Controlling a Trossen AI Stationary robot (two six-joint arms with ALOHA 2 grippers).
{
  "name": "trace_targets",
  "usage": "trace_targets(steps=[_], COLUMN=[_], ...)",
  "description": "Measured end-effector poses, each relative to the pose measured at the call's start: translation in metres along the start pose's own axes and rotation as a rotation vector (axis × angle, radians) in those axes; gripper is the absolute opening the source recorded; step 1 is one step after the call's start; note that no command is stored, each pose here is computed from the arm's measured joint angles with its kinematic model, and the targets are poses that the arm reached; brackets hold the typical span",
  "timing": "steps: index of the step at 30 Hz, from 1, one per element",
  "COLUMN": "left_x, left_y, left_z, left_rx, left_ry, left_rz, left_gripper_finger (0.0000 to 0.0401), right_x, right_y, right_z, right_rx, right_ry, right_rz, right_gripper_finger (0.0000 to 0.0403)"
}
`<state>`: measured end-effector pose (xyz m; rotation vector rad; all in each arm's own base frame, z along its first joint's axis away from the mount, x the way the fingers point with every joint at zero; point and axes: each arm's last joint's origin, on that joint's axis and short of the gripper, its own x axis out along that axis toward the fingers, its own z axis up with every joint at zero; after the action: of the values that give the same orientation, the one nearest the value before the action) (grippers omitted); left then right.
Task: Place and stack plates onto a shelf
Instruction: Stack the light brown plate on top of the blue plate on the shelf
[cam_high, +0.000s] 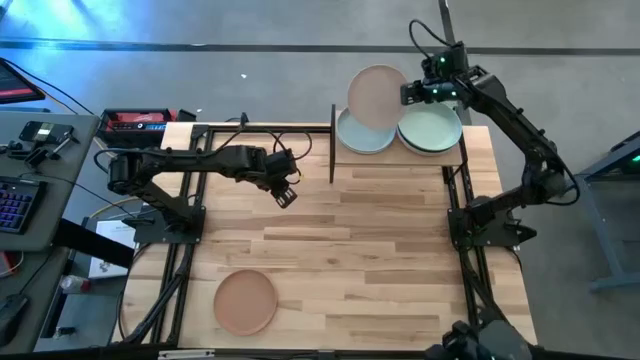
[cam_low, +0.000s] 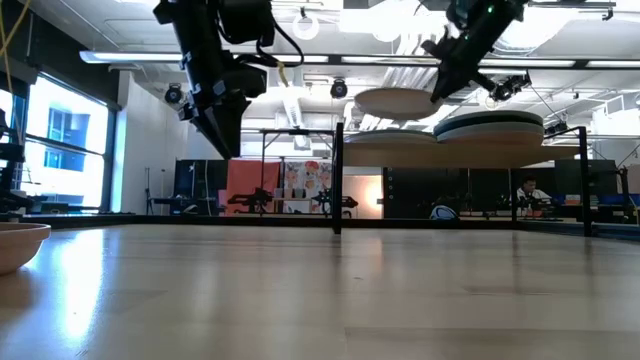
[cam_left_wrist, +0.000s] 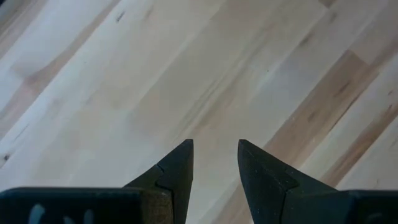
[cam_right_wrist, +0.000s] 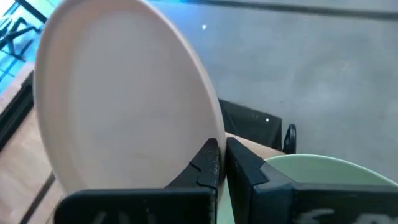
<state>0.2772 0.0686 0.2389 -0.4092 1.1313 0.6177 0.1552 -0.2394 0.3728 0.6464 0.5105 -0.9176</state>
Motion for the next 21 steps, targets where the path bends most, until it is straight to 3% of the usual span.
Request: trace_targets(steps=[10, 21], left_x=[0.001, 0.001], left_y=[0.003, 0.003], left_z=[0.005, 0.005], left_rx=[-0.049, -0.048], left_ry=[-0.028, -0.027], left_rz=[-0.009, -0.01], left_gripper_finger=[0.0115, 0.0115], right_x=[0.039, 0.048], right_y=[-0.003, 0.007], right_z=[-0.006, -0.016], right_rx=[0.017, -0.001], right_ry=[0.151, 0.231], right_rz=[0.069, 0.068], right_gripper_finger=[0.0, 0.0])
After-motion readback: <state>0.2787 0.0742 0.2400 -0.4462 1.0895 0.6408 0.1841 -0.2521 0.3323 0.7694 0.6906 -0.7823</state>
